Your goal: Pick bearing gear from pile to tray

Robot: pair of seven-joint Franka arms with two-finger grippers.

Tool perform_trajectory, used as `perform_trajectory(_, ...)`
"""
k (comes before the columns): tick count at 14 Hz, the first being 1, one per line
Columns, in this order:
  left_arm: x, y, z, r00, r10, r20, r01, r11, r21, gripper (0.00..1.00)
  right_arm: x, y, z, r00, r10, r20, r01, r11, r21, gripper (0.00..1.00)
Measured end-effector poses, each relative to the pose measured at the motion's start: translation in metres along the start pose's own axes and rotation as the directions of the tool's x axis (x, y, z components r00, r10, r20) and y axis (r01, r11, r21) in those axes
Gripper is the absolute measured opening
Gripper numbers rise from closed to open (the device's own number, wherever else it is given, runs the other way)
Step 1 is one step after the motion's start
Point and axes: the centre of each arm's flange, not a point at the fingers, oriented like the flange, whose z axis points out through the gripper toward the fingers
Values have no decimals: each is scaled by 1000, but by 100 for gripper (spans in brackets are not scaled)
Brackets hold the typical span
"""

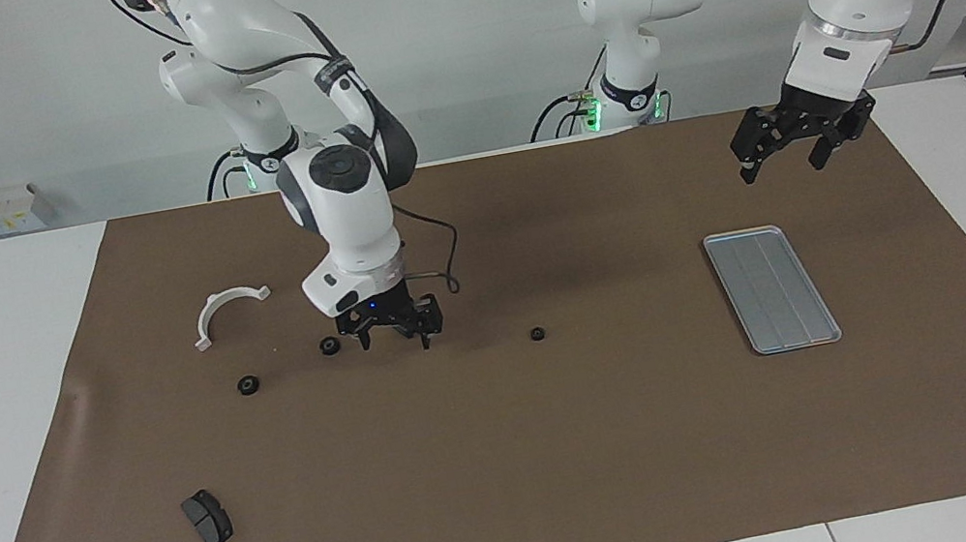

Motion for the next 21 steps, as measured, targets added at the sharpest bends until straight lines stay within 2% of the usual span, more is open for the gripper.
perform_trajectory(3, 2, 28, 15, 1000, -21, 11, 21, 1000, -1, 100, 5, 42, 19, 998, -52, 32, 52, 999, -14, 100)
perform_trajectory(6, 5, 60, 38, 997, -74, -5, 74, 997, 7, 100, 3, 79, 44, 996, -77, 38, 77, 997, -3, 100)
perform_trajectory(10, 1, 118, 81, 991, -132, -27, 133, 990, 42, 100, -9, 90, 59, 995, -77, 67, 76, 997, 6, 100)
perform_trajectory(14, 1, 158, 128, 981, -186, -55, 187, 982, 15, 100, -20, 85, 63, 991, -101, 84, 101, 995, 7, 100)
perform_trajectory(17, -1, 194, 169, 977, -203, -67, 204, 979, -1, 100, -25, 80, 63, 989, -119, 87, 118, 993, 9, 95)
perform_trajectory(20, -9, 226, 209, 980, -193, -54, 193, 981, 5, 100, -30, 80, 65, 987, -130, 95, 130, 991, 7, 82)
perform_trajectory(21, -11, 231, 217, 981, -188, -52, 188, 982, 5, 100, -31, 80, 65, 987, -133, 96, 133, 991, 7, 82)
